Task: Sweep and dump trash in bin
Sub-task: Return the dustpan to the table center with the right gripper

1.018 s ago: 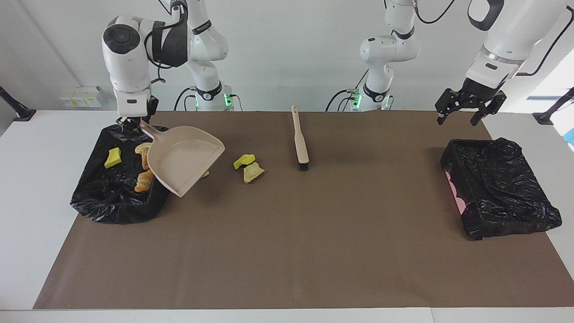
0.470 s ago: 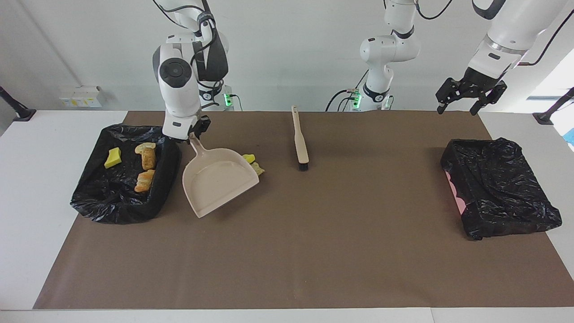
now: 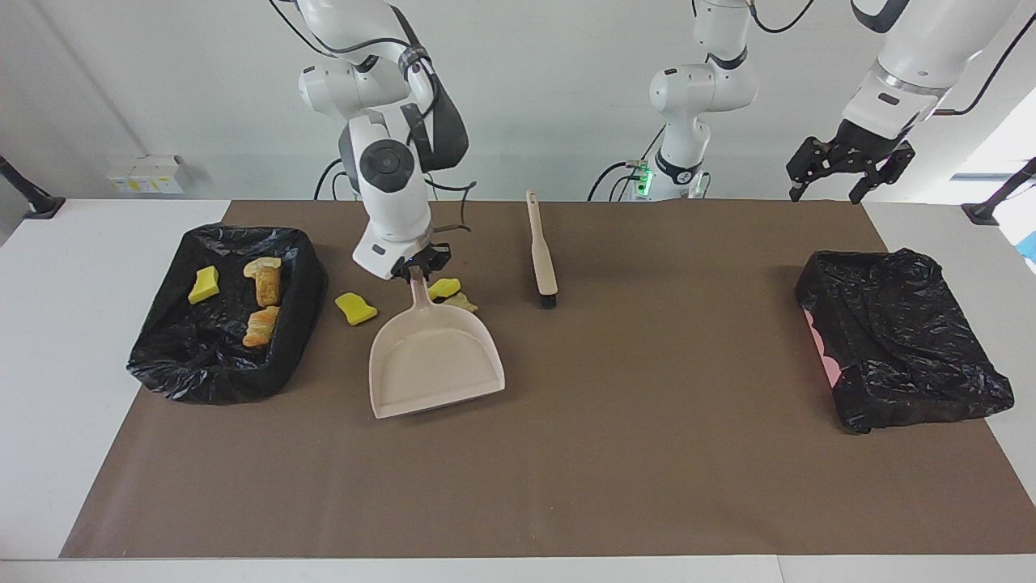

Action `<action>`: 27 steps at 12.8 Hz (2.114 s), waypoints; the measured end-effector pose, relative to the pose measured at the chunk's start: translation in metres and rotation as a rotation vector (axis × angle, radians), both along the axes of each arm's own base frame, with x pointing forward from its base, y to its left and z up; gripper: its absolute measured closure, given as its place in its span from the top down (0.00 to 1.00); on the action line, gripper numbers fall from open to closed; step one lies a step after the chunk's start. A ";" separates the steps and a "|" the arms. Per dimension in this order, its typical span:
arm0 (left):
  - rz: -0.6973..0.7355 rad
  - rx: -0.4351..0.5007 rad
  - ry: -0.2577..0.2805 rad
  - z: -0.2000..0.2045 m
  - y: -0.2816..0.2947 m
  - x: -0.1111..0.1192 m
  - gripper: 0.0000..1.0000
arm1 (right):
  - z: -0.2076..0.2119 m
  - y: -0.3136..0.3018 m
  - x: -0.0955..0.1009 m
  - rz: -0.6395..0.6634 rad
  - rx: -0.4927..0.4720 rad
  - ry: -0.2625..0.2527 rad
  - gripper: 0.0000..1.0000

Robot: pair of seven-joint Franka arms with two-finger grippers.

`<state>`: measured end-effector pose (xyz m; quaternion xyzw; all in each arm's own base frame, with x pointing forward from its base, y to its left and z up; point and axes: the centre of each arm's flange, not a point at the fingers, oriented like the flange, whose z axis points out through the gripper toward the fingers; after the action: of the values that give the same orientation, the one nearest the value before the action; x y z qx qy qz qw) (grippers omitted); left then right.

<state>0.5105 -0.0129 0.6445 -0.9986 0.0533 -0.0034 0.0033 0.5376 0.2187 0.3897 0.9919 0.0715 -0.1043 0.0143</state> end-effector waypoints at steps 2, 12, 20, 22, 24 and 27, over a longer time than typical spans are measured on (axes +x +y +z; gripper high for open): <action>-0.002 0.004 -0.001 0.000 0.000 0.000 1.00 | -0.020 0.043 0.005 -0.058 -0.008 0.005 0.32; -0.004 0.005 0.010 -0.004 -0.001 0.000 1.00 | -0.050 0.154 0.050 -0.275 0.074 -0.058 0.48; -0.005 0.005 0.012 -0.005 -0.001 0.000 1.00 | -0.010 0.176 -0.008 -0.190 0.065 -0.007 1.00; -0.005 0.005 0.012 -0.005 -0.001 0.000 1.00 | 0.001 0.184 -0.040 -0.149 0.055 -0.003 1.00; -0.009 0.005 -0.006 -0.004 -0.003 0.002 1.00 | 0.004 0.188 -0.075 -0.110 0.033 0.006 1.00; -0.019 0.002 -0.094 0.003 -0.009 0.012 1.00 | -0.005 0.192 -0.121 -0.090 0.028 0.062 0.95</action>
<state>0.5221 -0.0218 0.6479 -0.9967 0.0628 -0.0501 0.0067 0.4165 0.4102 0.3846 0.9905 0.0285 -0.1346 -0.0067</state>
